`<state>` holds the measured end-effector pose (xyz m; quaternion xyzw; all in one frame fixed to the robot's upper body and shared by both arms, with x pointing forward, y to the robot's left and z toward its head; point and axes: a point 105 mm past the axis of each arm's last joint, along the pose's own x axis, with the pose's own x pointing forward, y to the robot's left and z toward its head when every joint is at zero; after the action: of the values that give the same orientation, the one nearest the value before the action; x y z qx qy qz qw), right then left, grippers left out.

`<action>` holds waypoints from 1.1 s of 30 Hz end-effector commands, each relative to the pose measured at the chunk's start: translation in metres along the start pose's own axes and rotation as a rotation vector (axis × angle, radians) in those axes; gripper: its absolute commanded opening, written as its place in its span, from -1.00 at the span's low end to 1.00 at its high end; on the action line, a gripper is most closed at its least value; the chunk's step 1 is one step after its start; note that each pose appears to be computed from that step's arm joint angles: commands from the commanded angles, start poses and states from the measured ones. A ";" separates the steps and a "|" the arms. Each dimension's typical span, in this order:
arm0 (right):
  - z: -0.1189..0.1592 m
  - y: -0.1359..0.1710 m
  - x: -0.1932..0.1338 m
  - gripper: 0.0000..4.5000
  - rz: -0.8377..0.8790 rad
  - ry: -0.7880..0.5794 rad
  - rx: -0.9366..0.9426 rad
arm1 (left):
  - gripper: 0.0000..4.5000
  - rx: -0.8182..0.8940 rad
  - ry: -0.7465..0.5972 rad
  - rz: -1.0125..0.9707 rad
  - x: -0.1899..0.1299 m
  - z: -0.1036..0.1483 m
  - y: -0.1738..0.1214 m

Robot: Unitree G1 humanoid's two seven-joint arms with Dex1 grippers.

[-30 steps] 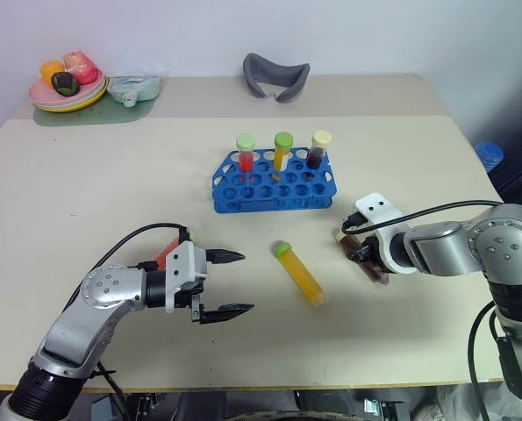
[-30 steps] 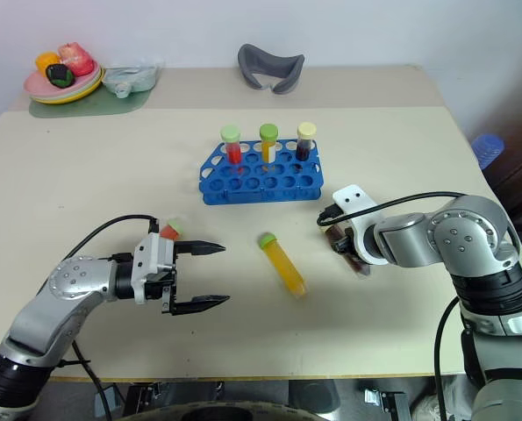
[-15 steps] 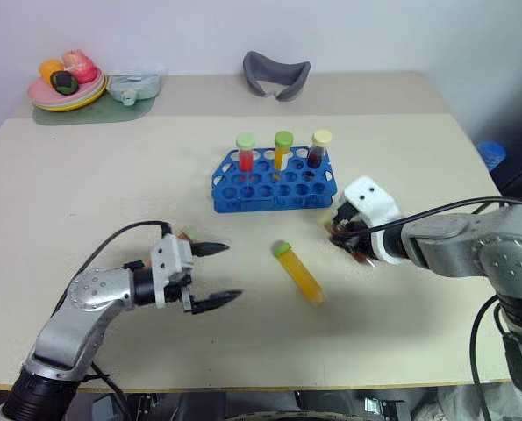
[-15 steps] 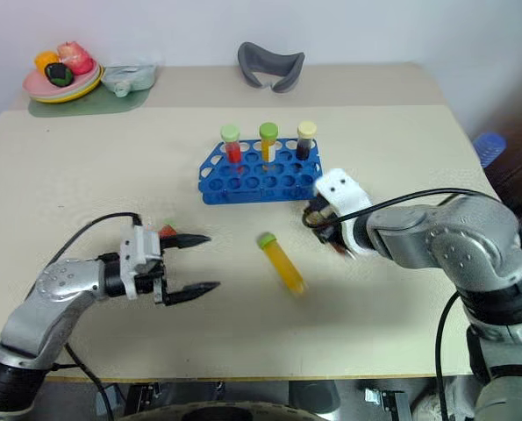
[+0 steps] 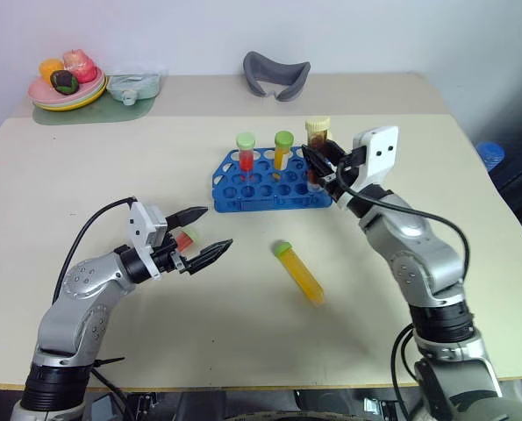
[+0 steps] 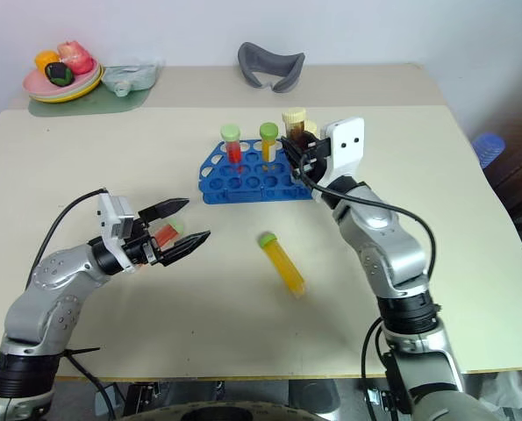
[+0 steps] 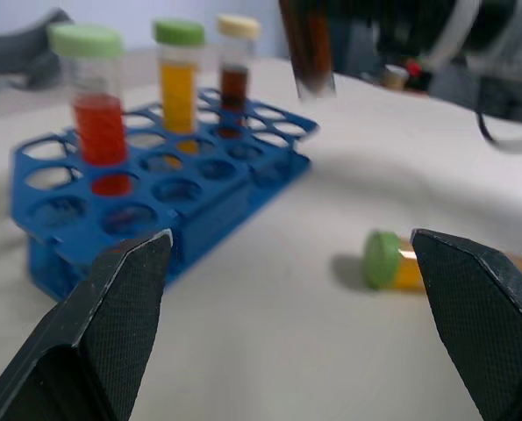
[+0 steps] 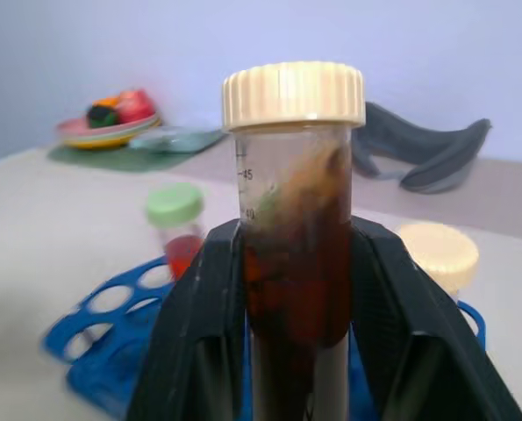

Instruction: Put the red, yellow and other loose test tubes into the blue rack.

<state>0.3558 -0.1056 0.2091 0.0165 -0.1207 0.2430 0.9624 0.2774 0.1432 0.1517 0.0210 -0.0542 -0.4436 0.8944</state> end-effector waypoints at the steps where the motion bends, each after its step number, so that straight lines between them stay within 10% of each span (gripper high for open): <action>1: 0.010 -0.001 0.002 -0.38 -0.020 -0.108 -0.031 | 1.00 0.049 -0.078 0.006 0.007 0.015 -0.007; 33: -0.036 -0.018 0.005 -0.38 -0.173 -0.149 -0.072 | 1.00 0.018 -0.062 -0.091 0.020 0.026 -0.028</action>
<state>0.3760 -0.1157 0.1713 0.0082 -0.1881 0.1557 0.9697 0.2673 0.1111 0.1621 0.0071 -0.0587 -0.4787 0.8760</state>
